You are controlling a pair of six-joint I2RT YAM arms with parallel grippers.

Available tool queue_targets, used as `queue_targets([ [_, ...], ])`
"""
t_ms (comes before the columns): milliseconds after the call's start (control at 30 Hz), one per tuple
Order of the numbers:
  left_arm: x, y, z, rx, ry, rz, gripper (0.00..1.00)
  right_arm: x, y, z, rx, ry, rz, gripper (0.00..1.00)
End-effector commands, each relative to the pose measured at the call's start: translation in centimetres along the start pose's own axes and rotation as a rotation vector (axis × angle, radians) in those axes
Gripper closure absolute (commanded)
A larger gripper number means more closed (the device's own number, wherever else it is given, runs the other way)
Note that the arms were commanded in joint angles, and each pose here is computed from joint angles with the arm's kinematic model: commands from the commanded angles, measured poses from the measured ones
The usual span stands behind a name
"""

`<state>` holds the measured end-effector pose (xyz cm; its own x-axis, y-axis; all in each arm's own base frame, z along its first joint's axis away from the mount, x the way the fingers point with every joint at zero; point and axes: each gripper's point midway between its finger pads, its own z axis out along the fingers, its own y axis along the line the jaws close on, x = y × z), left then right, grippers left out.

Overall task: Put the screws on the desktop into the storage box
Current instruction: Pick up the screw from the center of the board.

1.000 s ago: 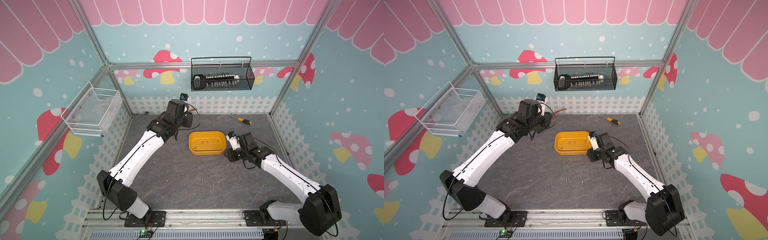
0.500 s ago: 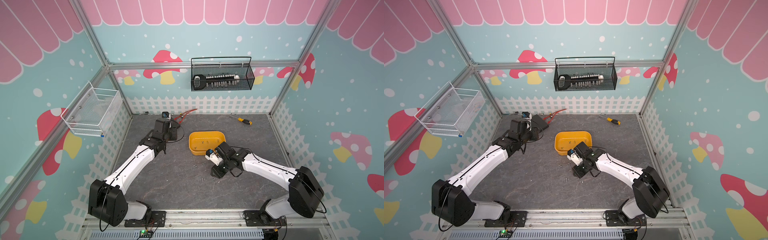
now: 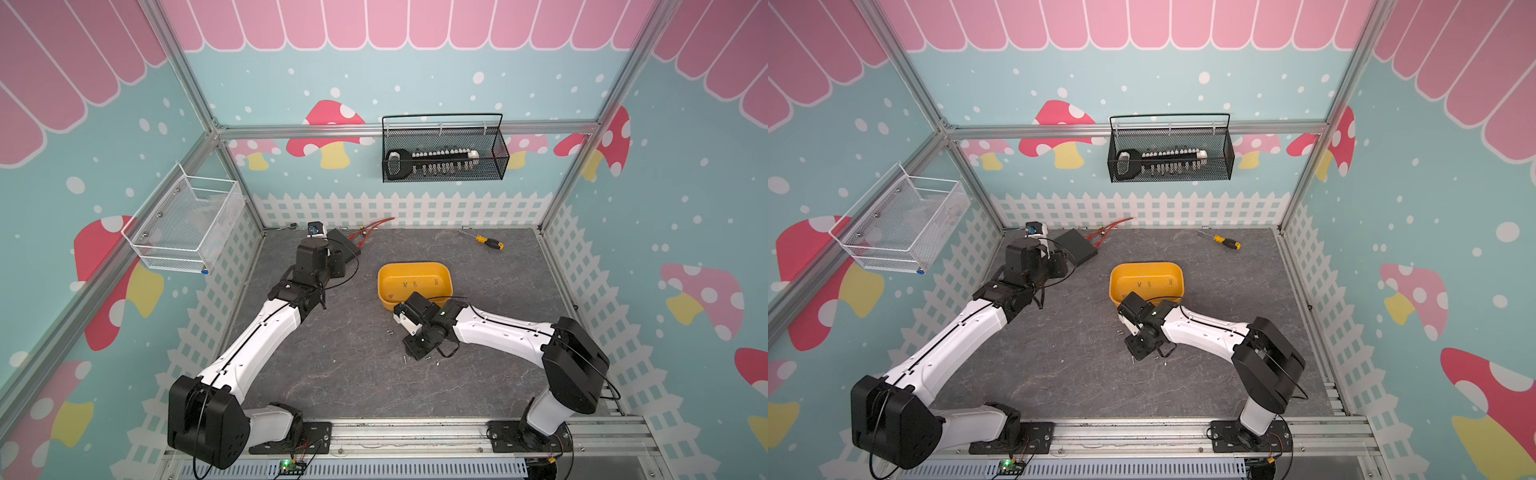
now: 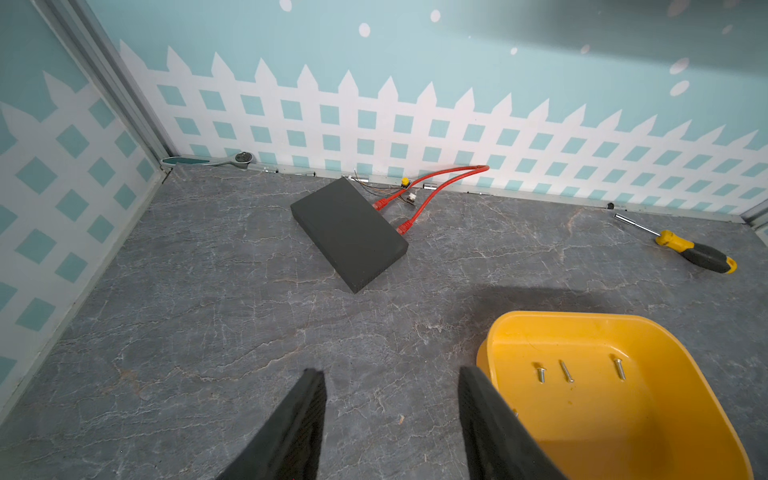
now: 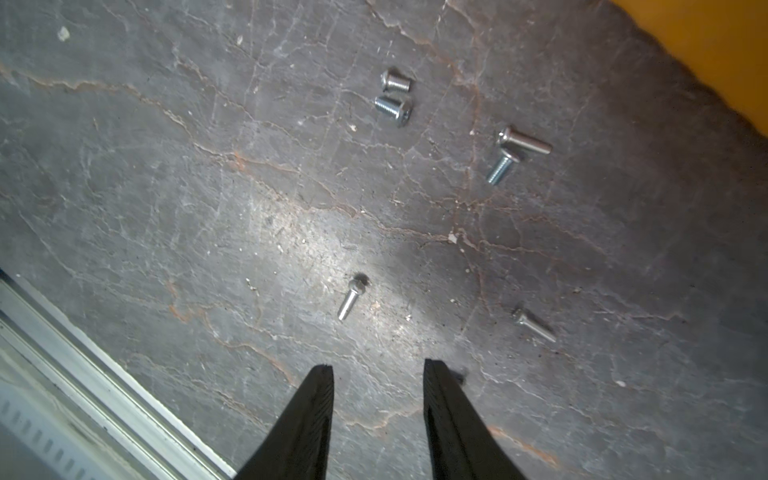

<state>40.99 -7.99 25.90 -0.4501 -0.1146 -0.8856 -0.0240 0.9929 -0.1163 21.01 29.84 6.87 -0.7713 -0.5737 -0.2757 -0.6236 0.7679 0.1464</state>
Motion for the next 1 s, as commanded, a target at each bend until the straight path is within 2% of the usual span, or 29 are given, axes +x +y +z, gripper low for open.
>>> queue_targets([
  [0, -0.5, 1.1, -0.3, -0.025, -0.025, -0.033, 0.45, -0.7, 0.9, 0.5, 0.026, -0.011, 0.109, 0.58],
  [133, -0.6, 1.4, -0.4, -0.033, -0.03, -0.032, 0.45, -0.3, 2.0, 1.4, 0.025, 0.017, 0.132, 0.58],
  [400, -0.5, 1.5, -0.3, -0.034, -0.025, -0.03, 0.46, 1.4, 1.3, 3.1, 0.059, 0.075, 0.18, 0.59],
  [967, -0.3, 1.4, 0.0, -0.025, -0.017, -0.026, 0.47, 2.4, 0.8, 5.3, 0.074, 0.114, 0.177, 0.59],
])
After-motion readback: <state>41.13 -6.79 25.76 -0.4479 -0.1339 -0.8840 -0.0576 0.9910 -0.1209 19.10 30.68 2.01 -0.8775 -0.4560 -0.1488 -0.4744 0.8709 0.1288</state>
